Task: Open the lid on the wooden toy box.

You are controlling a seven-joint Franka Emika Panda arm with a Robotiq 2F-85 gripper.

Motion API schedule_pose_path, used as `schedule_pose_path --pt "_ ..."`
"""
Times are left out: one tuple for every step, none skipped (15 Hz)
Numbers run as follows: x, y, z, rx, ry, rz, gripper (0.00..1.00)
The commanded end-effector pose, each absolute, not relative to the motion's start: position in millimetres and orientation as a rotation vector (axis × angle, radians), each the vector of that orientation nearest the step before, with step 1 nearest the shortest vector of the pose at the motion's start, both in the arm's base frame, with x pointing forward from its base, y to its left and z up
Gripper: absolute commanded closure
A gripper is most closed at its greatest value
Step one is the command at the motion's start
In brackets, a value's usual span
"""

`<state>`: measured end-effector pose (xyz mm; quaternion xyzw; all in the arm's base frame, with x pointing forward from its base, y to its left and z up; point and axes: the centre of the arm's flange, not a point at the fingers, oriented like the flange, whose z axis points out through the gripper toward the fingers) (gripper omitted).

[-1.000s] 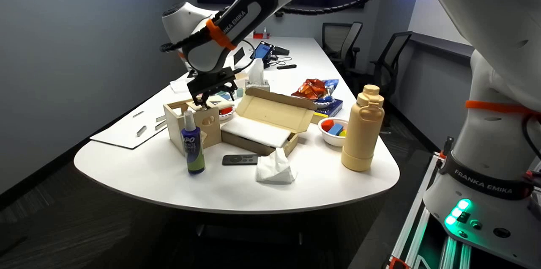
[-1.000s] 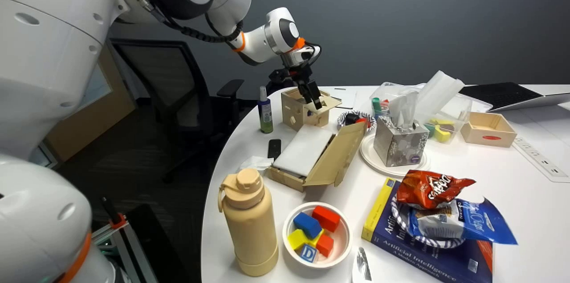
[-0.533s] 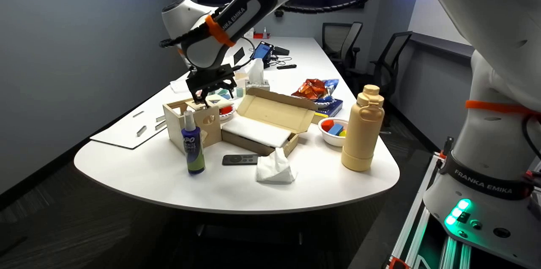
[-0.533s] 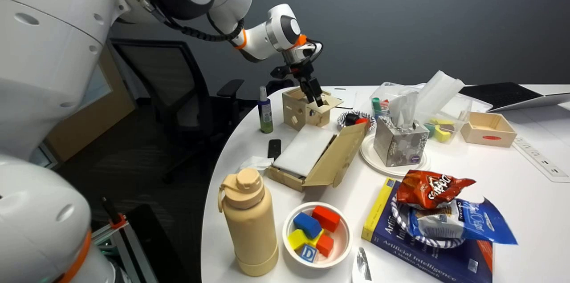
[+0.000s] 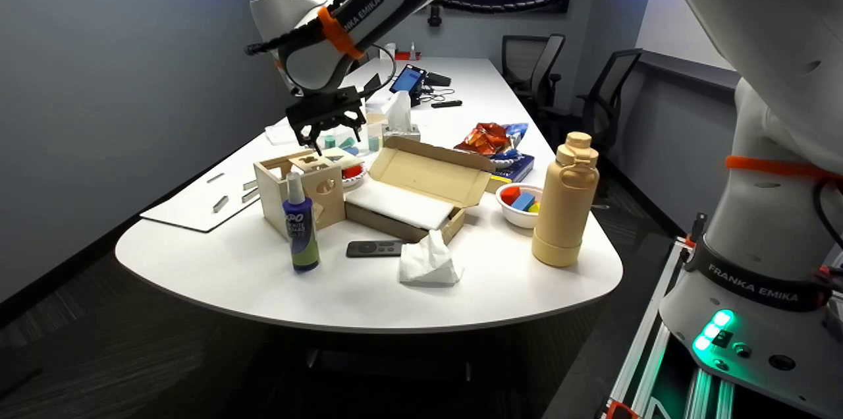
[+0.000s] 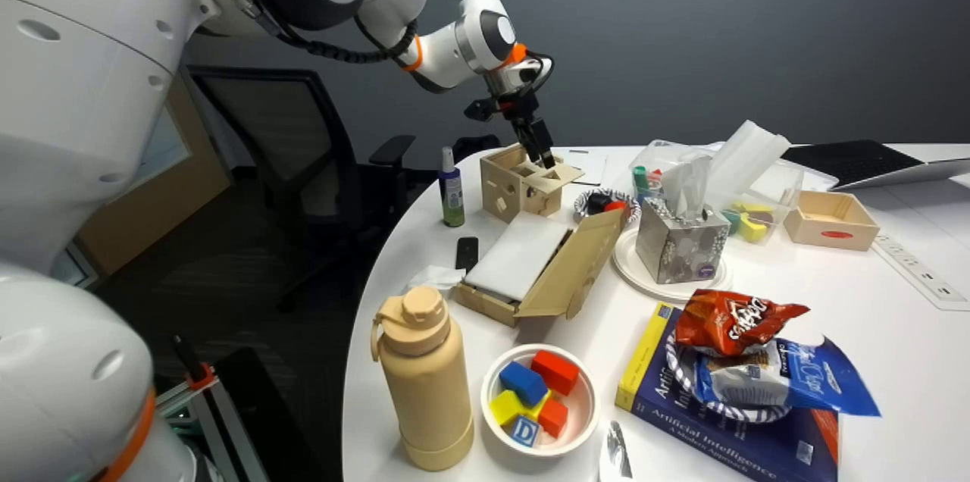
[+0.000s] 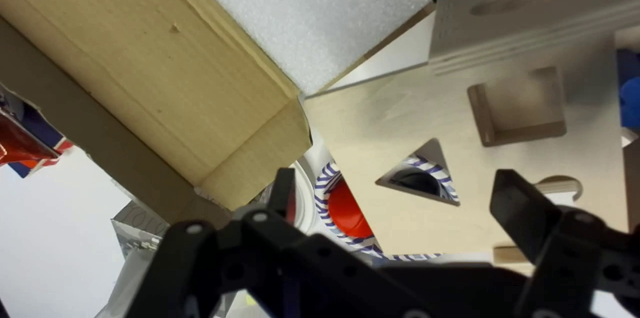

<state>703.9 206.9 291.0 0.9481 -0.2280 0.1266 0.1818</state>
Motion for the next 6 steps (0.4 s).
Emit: schedule_pose_path --pt "704 211 324 2.696 -0.706 0.356 0.00" --pt "704 211 330 2.696 -0.714 0.365 0.00" --pt "704 212 334 2.699 -0.715 0.371 0.00" --pt "703 212 338 2.701 -0.719 0.373 0.00" --pt "702 211 340 2.700 -0.720 0.377 0.00" --pt "702 211 343 2.701 -0.721 0.382 0.00"
